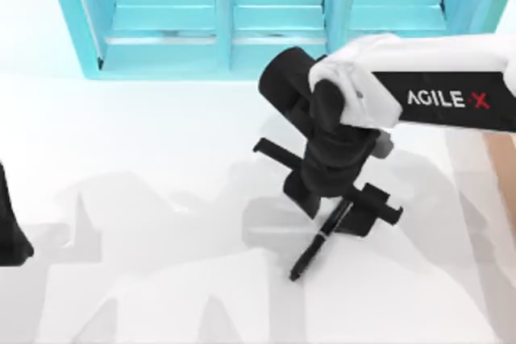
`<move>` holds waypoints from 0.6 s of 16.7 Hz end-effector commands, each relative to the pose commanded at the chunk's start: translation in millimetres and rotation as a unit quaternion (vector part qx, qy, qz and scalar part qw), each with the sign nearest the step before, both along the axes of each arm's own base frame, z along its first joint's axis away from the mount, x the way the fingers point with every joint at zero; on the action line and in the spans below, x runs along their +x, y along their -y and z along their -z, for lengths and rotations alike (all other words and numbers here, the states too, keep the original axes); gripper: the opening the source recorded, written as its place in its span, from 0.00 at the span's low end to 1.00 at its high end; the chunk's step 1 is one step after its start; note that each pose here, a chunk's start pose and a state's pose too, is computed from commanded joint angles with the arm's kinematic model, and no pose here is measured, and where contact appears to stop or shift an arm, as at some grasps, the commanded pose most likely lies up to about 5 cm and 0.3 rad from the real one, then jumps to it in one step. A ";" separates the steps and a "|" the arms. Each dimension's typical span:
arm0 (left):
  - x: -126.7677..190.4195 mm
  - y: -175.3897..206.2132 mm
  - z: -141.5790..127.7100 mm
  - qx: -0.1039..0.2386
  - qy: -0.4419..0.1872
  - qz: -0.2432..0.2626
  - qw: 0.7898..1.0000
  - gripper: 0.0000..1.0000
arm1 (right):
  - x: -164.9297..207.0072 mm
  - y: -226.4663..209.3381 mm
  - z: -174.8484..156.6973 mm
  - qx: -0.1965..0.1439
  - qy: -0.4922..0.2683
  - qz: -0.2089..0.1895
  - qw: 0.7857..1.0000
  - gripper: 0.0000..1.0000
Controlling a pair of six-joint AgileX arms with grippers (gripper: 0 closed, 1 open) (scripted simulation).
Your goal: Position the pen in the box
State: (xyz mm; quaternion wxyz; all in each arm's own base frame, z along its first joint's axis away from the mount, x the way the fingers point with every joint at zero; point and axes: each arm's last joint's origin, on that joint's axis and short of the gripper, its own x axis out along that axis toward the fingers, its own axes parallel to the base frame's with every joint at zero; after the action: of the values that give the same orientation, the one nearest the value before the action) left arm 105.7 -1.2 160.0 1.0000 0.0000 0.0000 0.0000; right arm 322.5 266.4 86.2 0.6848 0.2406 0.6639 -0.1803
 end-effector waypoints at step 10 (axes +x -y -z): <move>0.0 0.0 0.0 0.000 0.000 0.000 1.000 1.00 | -1.8 5.7 -90.7 -0.017 -0.001 -0.012 1.000 0.00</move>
State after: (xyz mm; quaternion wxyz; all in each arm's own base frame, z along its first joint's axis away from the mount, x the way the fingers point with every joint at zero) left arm 105.7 -1.2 160.0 1.0000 0.0000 0.0000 0.0000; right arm 320.7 260.7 176.9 0.6898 0.2209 0.6647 -0.1833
